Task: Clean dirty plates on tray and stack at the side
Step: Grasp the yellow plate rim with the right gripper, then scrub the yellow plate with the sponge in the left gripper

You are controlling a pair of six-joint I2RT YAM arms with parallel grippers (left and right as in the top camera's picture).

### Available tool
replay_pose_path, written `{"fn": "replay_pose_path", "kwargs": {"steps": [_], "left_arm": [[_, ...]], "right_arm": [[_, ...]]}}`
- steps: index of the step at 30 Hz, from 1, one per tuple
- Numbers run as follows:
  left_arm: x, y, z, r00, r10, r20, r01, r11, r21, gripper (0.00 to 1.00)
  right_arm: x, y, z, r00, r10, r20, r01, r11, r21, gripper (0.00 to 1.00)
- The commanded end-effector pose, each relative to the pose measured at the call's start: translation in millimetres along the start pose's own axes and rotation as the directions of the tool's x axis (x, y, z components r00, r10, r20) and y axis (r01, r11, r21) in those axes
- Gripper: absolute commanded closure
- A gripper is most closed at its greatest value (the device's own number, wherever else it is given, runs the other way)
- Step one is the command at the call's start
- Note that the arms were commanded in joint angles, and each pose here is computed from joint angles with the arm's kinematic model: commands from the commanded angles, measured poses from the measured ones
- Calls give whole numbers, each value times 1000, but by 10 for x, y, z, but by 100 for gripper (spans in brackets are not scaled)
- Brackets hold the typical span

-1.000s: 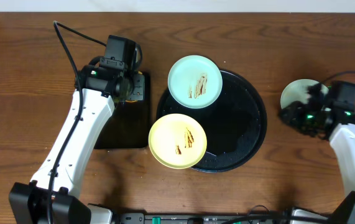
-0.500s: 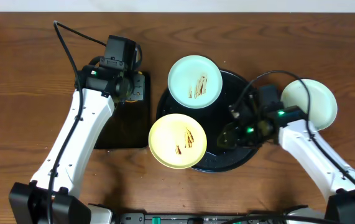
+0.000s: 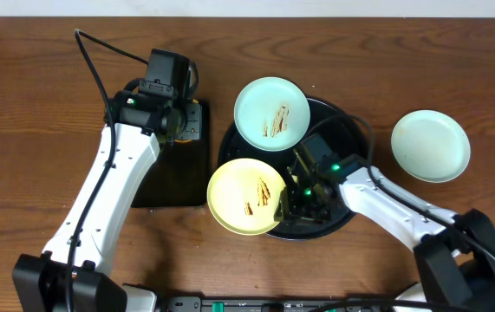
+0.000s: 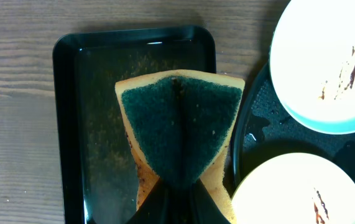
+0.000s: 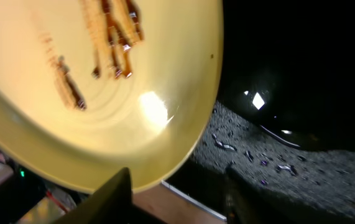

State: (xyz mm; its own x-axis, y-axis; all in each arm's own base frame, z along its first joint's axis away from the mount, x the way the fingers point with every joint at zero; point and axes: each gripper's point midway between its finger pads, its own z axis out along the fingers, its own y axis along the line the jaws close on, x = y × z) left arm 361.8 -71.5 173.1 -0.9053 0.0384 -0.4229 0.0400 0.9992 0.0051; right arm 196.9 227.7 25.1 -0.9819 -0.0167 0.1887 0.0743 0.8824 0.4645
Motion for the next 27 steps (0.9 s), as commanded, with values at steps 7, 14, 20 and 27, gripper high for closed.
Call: {"fn": "replay_pose_path", "kwargs": {"steps": [7,14,20,27], "left_arm": [[-17,25,-45,1000,-16,10,16,1000,-3,91],[-15,25,-45,1000,-16,9,16,1000,-3,91],[-15,25,-45,1000,-15,9,15,1000,-3,91],[-2,-60,-47,1000,-15,1,15,999,46,91]], "right_arm": [[-66,-172,123,994,109,31,-111,991,79,81],[-223,-353,42,989,115,90,-125,985,119,99],[-337,-591,-90,985,133,114,-149,978,143,99],[-495,-1010,-294,981,109,160,-144,964,223,99]]}}
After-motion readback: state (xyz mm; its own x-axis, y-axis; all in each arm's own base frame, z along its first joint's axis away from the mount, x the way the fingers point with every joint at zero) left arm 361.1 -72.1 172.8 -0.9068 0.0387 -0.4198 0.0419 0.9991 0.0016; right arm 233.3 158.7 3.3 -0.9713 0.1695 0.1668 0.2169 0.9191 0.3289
